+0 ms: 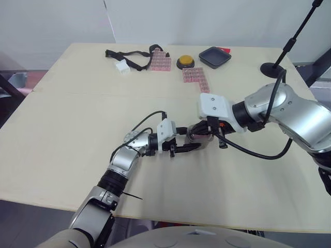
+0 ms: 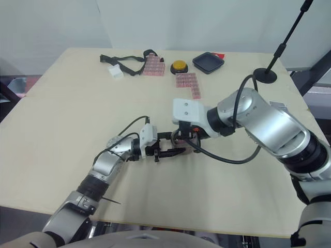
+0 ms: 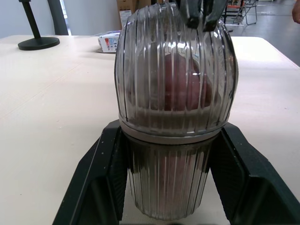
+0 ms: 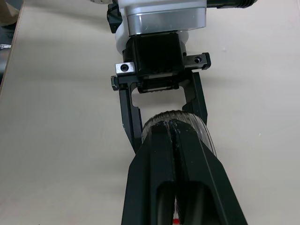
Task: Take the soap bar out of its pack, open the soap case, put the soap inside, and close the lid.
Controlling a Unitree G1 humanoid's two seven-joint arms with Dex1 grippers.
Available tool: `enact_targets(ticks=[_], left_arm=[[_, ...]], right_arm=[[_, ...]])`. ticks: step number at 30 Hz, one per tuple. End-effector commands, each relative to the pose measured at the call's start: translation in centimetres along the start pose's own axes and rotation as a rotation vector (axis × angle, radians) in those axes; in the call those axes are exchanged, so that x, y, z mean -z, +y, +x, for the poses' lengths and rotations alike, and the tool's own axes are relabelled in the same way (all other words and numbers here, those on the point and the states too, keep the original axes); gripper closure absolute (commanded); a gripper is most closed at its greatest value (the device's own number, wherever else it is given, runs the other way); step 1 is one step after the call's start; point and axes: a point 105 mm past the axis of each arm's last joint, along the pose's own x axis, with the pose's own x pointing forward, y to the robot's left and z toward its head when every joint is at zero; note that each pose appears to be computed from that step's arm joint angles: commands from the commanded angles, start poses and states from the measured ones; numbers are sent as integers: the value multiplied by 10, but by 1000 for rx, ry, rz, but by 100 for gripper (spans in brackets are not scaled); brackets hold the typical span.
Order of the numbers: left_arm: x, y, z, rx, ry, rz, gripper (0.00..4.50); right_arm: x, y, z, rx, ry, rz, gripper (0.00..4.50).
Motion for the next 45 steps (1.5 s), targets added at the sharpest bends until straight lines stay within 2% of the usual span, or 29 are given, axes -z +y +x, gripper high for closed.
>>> enact_targets(ticks=[1,24,32,35,38,45], left_arm=[[-4,2,-2,-9,-11,20,242],[-4,2,-3,-4,-8,22,242],[-3,2,-4,-2,-4,27,242],[-3,2,-4,-1,-2,28,242],[-3,2,-4,-1,-1,29,242],[-2,2,-5,2,1,32,242]], right_arm=[[7,-4,-7,26,25,14,440],[20,-8,-25,48,5,57,440],[8,-15,-40,56,-153,113,440],[15,-23,-50,93,-215,161,440],[23,-27,-54,109,-254,163,365],[29,-18,-42,51,-327,135,127]])
